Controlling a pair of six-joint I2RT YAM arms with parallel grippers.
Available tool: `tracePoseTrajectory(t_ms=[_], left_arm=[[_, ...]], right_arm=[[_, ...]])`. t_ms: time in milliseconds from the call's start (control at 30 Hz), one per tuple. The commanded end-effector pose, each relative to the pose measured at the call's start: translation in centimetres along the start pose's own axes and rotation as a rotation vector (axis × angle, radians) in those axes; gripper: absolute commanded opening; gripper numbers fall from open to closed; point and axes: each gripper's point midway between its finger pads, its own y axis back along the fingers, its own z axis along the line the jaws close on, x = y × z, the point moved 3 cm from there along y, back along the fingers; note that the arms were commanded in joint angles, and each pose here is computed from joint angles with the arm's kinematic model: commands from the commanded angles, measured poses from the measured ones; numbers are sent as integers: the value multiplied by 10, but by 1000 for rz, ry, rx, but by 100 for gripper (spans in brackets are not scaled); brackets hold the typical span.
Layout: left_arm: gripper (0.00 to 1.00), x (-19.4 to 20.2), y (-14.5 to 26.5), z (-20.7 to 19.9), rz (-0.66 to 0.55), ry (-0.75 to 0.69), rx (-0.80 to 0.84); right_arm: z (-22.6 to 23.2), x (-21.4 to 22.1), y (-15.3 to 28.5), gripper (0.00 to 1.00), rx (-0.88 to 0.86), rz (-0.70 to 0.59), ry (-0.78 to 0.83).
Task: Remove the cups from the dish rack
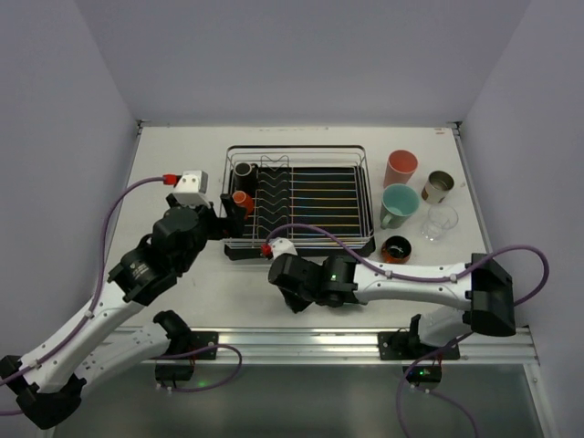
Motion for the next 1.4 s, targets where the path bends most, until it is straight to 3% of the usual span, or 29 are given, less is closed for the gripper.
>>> tracePoseTrajectory(t_ms=[0, 467, 800, 867, 1033, 1200, 1367], left_arm=[[100, -7, -2, 7, -19, -34, -60], [98, -5, -23, 10, -62, 2, -131], [93, 8, -49, 1, -29, 29, -99], [91, 8, -54, -3, -23, 35, -85], [85, 12, -69, -5, 9, 20, -87], [77, 15, -85, -5, 40, 24, -81], [69, 20, -102, -6, 76, 24, -79]], right_arm=[[-8, -10, 4, 0, 113, -28, 54], [-16, 10, -31, 2, 174, 12, 49], [-18, 17, -34, 27, 155, 2, 23], [-18, 16, -31, 36, 151, -11, 14], [-19, 9, -19, 42, 142, -53, -13], [-18, -7, 15, 57, 82, -147, -48], [-8, -13, 55, 61, -72, -229, -67]])
